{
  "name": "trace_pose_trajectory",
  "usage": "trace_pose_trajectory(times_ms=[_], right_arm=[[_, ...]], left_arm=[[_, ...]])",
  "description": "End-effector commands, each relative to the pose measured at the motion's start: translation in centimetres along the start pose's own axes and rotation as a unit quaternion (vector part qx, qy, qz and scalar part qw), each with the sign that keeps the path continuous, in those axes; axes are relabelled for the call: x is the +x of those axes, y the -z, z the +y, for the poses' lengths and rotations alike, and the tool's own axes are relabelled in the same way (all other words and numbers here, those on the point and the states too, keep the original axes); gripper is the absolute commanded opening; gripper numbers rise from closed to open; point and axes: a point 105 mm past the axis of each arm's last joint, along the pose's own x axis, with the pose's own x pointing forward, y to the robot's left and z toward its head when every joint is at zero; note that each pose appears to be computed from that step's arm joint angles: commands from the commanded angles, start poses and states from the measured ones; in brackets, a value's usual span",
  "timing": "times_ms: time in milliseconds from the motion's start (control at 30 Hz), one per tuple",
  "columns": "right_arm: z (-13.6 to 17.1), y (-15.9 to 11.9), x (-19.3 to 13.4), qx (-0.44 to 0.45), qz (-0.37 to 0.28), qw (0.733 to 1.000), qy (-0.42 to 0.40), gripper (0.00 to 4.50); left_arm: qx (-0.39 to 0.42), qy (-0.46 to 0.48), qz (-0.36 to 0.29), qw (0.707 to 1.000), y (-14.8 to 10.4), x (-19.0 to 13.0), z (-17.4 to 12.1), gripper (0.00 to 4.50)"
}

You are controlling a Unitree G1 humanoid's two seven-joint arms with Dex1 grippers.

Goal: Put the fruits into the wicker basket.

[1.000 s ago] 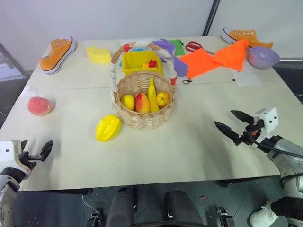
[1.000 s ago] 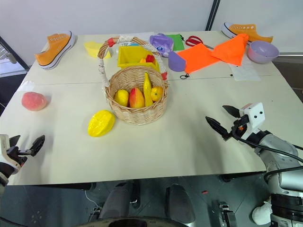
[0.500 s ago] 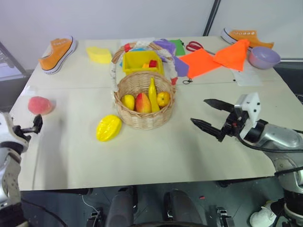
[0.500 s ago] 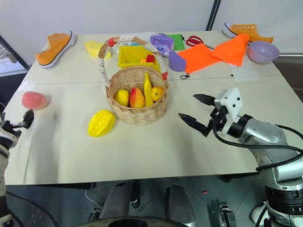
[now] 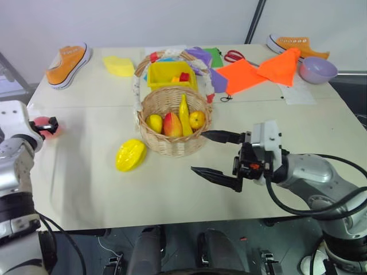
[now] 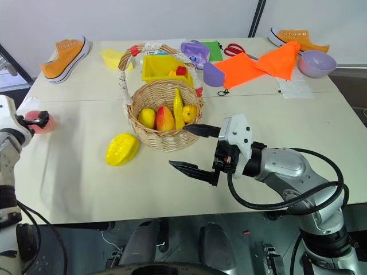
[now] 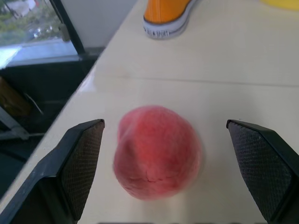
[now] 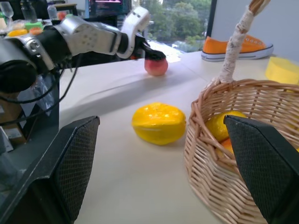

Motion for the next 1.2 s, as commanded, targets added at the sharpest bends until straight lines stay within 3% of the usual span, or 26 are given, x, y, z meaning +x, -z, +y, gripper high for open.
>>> trace_pose_trajectory(times_ms=[33,300,467,600,700,767,867,933,1067,1200], right_arm=[[0.9,-0.8,0.2,-0.024,-0.017,0.999,-0.013,4.43],[1.1,0.0,0.1,-0.03,-0.016,0.999,-0.005,4.43],[1.2,0.1,0.1,-0.035,-0.017,0.999,0.0,4.5],[1.0,-0.2,0.1,-0.041,-0.017,0.999,0.006,4.5],[0.3,-0.2,-0.1,-0.048,-0.01,0.999,0.016,4.5],[-0.2,-0.3,-0.3,-0.051,-0.008,0.998,0.026,4.5],[-1.4,-0.6,-0.8,-0.052,-0.007,0.998,0.043,4.5],[-2.0,-0.5,-1.0,-0.055,0.0,0.997,0.049,4.5],[-2.7,-0.4,-1.0,-0.057,0.006,0.997,0.05,4.5],[-3.3,-1.0,-0.7,-0.061,-0.004,0.997,0.055,4.5]], left_arm=[[0.011,-0.016,-0.008,1.0,-1.4,0.8,0.9,4.5],[0.008,-0.014,0.019,1.0,-0.3,2.1,0.4,4.5],[0.005,-0.018,0.026,0.999,-0.1,2.3,0.5,2.85],[0.013,-0.007,-0.013,1.0,-1.7,1.9,0.2,2.68],[-0.013,0.122,-0.133,0.984,-6.1,-0.9,-3.2,2.68],[-0.007,0.243,-0.183,0.953,-7.6,-4.6,-6.3,2.68],[0.029,0.466,-0.182,0.866,-7.2,-12.3,-11.9,2.68],[0.047,0.538,-0.162,0.826,-6.6,-15.2,-13.8,2.68],[0.091,0.594,-0.12,0.79,-5.6,-17.1,-17.1,2.68],[0.104,0.583,-0.122,0.796,-6.7,-15.6,-21.8,2.68]])
